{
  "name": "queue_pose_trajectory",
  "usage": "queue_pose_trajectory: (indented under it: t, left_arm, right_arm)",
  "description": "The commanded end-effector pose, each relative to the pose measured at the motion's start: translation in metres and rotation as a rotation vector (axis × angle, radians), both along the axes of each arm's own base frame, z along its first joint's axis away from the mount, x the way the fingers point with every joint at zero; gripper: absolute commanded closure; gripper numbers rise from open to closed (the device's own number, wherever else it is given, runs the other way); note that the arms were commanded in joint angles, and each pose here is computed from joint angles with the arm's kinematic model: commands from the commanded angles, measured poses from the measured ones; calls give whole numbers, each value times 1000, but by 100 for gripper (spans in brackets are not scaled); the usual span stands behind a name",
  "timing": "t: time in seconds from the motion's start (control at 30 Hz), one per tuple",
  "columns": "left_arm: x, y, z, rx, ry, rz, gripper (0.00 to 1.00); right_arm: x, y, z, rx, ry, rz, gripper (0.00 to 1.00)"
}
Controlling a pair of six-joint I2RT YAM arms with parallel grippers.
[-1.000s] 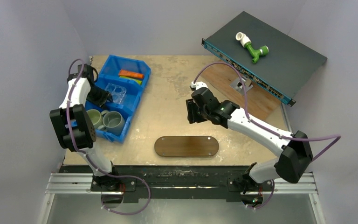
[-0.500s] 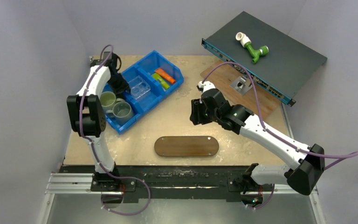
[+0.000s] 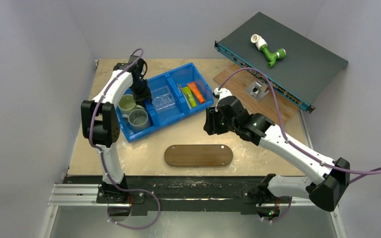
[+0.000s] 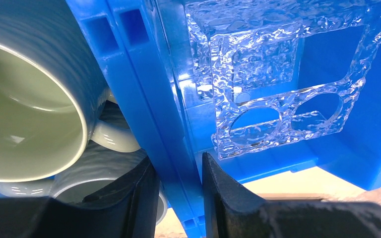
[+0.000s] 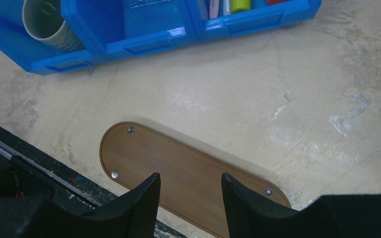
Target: Prepare toiletry sets of a toothbrush and toothpaste on the tray
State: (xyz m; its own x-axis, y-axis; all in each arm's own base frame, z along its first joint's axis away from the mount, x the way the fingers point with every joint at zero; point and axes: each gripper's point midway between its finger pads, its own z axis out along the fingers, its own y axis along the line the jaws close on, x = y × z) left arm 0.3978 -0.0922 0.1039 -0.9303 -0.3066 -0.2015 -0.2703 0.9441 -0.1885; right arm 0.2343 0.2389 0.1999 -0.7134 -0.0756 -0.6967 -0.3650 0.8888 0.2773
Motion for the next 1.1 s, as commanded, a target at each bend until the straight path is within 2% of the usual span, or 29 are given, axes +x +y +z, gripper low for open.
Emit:
queue_pose_trajectory:
  t: [0.0, 0.37, 1.07]
  left_arm:
    - [15, -46, 44, -114, -158, -135, 100]
    - [21, -100, 50, -109, -184, -277, 100]
    - [34, -153, 60, -177, -199, -326, 100]
  right_arm:
    - [-5, -2, 15, 36, -12, -5, 49]
    - [-13, -14, 19, 36, -9, -36, 49]
    - [-16, -21, 20, 43, -4, -72, 49]
